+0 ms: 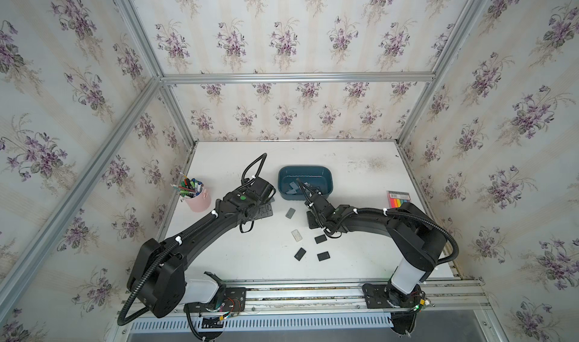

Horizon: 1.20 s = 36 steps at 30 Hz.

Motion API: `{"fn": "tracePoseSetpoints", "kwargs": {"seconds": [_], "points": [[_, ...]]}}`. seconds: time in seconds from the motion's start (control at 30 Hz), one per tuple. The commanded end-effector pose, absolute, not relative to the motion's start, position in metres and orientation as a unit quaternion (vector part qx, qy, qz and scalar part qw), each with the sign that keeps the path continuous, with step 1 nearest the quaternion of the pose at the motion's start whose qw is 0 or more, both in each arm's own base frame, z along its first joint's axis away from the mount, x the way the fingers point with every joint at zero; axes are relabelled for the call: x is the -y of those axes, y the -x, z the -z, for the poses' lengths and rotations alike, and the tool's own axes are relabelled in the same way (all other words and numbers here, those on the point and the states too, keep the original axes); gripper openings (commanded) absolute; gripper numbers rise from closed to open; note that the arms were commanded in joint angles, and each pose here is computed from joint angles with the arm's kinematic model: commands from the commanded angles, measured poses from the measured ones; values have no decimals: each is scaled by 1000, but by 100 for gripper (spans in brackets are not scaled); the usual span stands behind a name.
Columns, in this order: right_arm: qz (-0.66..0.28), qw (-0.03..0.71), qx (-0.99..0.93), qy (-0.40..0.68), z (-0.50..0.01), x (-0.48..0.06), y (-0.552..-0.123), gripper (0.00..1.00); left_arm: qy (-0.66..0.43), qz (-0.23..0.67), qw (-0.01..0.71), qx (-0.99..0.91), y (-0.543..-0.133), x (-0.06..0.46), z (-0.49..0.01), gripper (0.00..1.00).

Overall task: Put the eraser in the storage box
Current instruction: Pick up the eraser from the center of the board.

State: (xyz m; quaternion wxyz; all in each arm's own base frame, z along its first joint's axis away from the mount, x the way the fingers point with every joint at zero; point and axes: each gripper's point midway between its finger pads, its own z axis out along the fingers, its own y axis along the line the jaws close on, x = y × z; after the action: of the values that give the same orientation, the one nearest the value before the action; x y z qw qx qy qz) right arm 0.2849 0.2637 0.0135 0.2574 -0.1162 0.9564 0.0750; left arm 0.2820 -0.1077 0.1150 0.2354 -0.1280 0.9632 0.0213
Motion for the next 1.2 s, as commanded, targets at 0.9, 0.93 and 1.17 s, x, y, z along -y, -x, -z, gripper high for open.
{"fn": "tracePoseSetpoints", "kwargs": {"seconds": [0.9,0.93,1.17], "points": [[-52,301,-946,108,-90,-255,-299,11,137,-21,198,-970,-297,113,-91,100],[-53,307,-944,109,-98,-257,-304,11,138,-20,196,-971,-298,114,-91,100],[-80,325,-937,97,-137,-262,-355,12,140,-13,190,-972,-303,119,-88,100]]}}
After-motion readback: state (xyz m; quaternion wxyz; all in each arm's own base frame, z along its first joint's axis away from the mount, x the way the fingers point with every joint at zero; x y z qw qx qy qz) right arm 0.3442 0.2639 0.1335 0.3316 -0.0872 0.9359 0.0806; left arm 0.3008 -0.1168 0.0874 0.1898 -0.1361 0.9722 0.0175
